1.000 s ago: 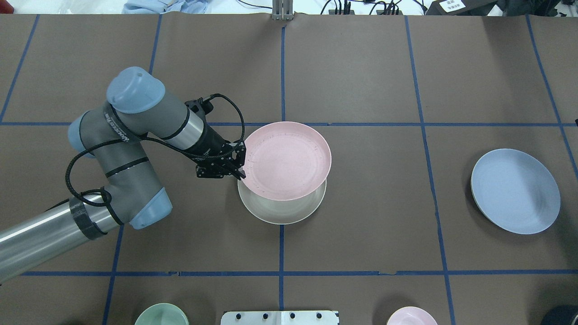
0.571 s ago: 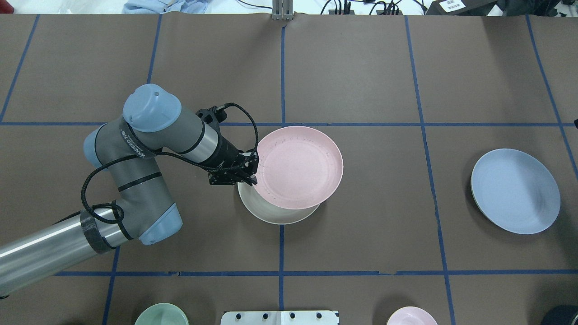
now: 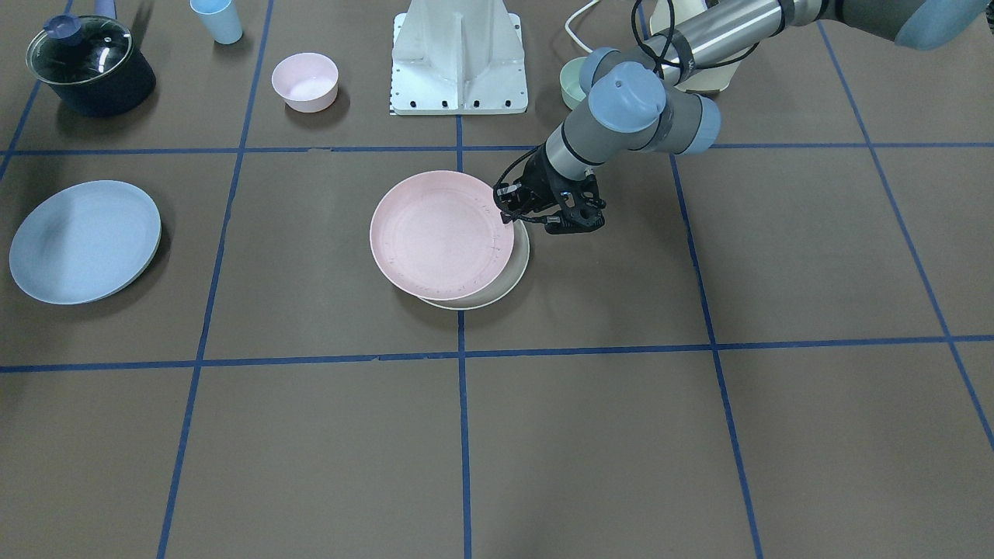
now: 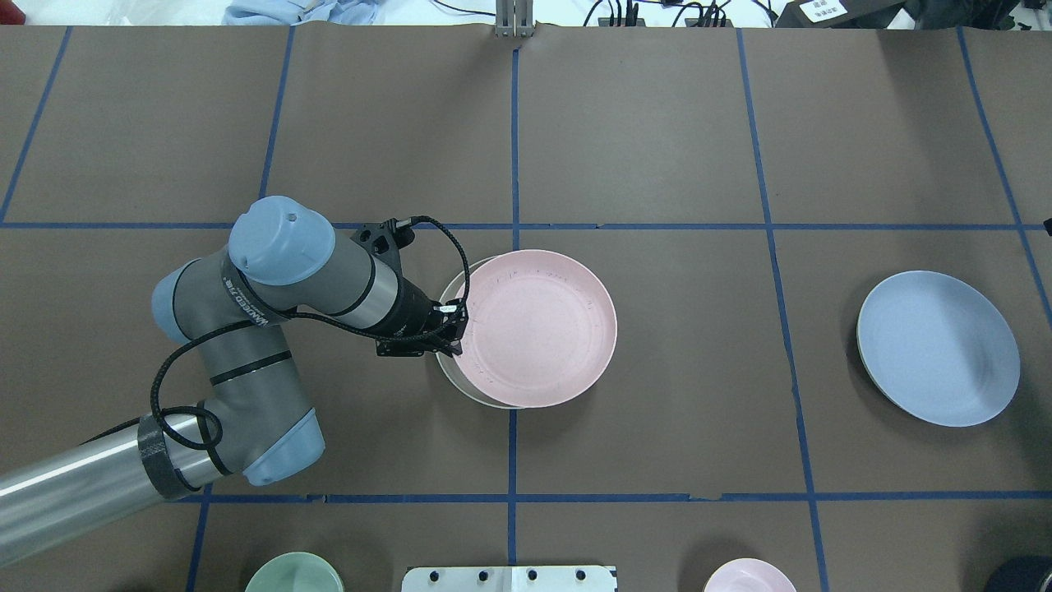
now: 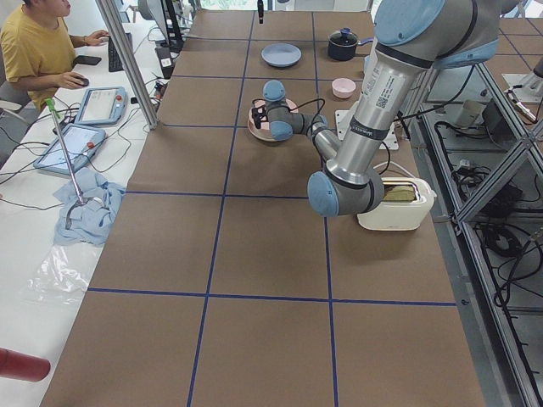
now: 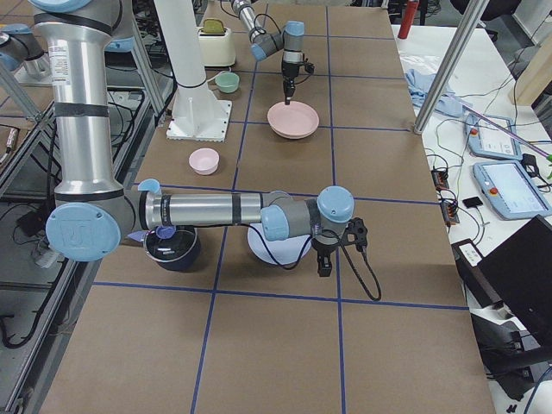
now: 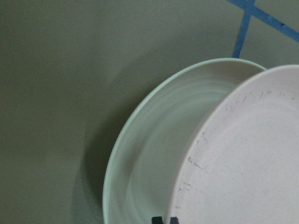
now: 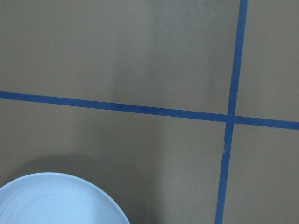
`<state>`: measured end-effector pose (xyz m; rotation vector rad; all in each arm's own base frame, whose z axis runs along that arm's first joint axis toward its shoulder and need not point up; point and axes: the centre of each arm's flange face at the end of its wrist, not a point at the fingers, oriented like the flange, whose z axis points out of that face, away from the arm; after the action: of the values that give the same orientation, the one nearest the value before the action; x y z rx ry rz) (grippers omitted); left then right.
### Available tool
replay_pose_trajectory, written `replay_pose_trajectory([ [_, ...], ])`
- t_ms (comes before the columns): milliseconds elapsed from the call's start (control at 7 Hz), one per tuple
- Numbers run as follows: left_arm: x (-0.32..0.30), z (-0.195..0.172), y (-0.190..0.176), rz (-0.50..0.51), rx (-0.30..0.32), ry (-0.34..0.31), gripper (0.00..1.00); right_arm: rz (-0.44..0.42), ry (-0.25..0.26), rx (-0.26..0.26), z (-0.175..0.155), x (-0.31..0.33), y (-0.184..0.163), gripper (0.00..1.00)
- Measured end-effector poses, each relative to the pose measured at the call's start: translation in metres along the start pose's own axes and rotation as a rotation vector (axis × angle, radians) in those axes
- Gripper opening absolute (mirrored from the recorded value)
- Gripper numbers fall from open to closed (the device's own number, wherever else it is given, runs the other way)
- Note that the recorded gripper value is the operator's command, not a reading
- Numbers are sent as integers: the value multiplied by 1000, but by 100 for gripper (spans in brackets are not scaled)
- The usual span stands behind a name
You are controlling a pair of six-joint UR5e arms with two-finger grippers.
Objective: Stack three plates with pink and blue
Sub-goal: 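Lower the pink plate onto the cream plate and open the left gripper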
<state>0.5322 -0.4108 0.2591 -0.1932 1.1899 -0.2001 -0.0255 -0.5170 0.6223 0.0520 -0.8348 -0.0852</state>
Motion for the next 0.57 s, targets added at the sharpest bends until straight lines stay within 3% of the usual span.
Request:
replay_pose_trajectory([
  [571, 3, -4, 3, -12, 26, -28, 0, 1, 0, -2, 1, 1, 0, 100],
])
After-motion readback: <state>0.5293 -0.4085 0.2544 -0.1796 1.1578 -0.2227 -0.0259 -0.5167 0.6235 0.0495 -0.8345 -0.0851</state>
